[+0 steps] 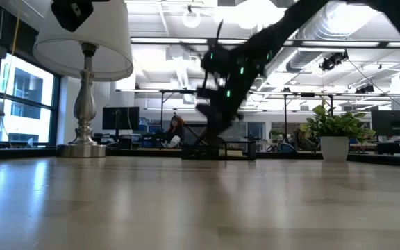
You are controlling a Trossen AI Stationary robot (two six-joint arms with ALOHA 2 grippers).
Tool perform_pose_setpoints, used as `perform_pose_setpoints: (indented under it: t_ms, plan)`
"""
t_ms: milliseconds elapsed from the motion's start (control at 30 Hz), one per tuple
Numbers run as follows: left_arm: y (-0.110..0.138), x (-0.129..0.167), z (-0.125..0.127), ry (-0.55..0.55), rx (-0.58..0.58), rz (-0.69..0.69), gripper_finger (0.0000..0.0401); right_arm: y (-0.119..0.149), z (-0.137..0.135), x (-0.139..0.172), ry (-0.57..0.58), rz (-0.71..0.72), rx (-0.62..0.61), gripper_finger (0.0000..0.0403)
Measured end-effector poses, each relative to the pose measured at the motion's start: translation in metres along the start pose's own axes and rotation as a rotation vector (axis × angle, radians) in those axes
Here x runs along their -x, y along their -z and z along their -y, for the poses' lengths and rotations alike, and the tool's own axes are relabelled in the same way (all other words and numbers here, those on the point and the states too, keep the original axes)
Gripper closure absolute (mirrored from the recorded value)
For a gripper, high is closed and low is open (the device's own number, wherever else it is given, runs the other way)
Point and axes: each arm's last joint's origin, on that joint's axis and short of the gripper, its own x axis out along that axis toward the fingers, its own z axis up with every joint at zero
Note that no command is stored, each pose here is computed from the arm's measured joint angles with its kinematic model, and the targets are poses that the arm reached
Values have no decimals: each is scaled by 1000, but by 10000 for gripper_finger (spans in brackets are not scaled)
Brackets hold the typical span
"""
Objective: Pick and place office supplies into organizer
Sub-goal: Return to Home Position
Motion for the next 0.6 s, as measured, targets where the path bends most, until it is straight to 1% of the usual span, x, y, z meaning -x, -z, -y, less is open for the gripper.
perform_pose_setpoints:
  t_ms: [167, 267, 333, 400, 500, 600]
  plan:
    - [0, 0, 0, 0, 0, -1, 335, -13, -27, 51, -85, 67, 77, 403]
    - [-1, 0, 0, 4, -25, 7, 335, -9, -49, 84, -141, 136, 143, 403]
    - [-2, 0, 2, 12, -81, 29, 335, 3, -61, 101, -171, 206, 165, 403]
    - [-4, 2, 6, 7, -135, 71, 335, 21, -66, 114, -174, 285, 169, 403]
    - [-7, 5, 12, 4, -219, 132, 335, 49, -65, 132, -180, 417, 127, 403]
    - [-7, 6, 14, 54, -308, 125, 337, 75, -60, 141, -242, 527, 97, 403]
